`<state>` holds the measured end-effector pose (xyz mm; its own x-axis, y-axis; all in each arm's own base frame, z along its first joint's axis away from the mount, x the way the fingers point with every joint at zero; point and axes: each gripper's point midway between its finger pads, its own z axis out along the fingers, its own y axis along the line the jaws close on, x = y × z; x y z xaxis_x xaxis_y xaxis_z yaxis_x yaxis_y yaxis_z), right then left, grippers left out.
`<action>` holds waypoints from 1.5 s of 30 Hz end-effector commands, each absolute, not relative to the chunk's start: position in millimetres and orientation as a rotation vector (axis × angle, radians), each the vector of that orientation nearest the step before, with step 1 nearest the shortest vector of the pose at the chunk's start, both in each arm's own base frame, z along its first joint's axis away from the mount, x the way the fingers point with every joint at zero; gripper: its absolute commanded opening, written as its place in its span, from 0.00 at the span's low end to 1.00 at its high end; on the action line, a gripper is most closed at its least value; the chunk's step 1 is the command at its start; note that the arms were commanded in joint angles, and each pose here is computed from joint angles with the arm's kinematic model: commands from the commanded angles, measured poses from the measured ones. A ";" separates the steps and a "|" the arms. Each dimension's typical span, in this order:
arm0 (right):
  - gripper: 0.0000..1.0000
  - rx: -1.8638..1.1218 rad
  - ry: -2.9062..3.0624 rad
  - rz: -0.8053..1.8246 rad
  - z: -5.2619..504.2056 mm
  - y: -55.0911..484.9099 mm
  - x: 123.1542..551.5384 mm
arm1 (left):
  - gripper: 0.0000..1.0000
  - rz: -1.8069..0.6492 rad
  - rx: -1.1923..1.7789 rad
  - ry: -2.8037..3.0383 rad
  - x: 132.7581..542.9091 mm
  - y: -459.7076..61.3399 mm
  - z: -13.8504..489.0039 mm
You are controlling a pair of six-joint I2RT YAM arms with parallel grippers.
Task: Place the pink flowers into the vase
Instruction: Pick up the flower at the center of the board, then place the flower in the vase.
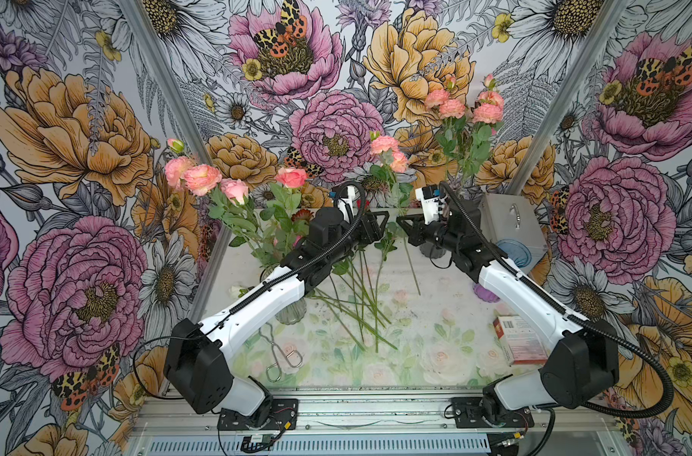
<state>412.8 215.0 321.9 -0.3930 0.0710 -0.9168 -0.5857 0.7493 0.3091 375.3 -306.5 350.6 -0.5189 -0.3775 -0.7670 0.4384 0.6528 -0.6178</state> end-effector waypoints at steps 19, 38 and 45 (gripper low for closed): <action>0.00 -0.151 1.260 0.243 477.8 94.3 460.8 | 0.98 -0.961 0.510 1.826 339.8 -349.0 381.9; 0.00 -0.056 1.078 0.132 507.7 64.6 507.0 | 0.98 -0.917 0.601 1.853 340.6 -354.9 361.9; 0.00 -0.058 1.107 0.136 482.3 61.9 527.4 | 0.98 -0.898 0.610 1.867 342.4 -354.5 353.5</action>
<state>523.1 66.0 480.1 0.4110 0.0838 -0.9078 -0.1451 0.9891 0.0256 346.2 -352.2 353.1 -0.4445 0.0138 -0.8957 0.7045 0.6229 -0.3401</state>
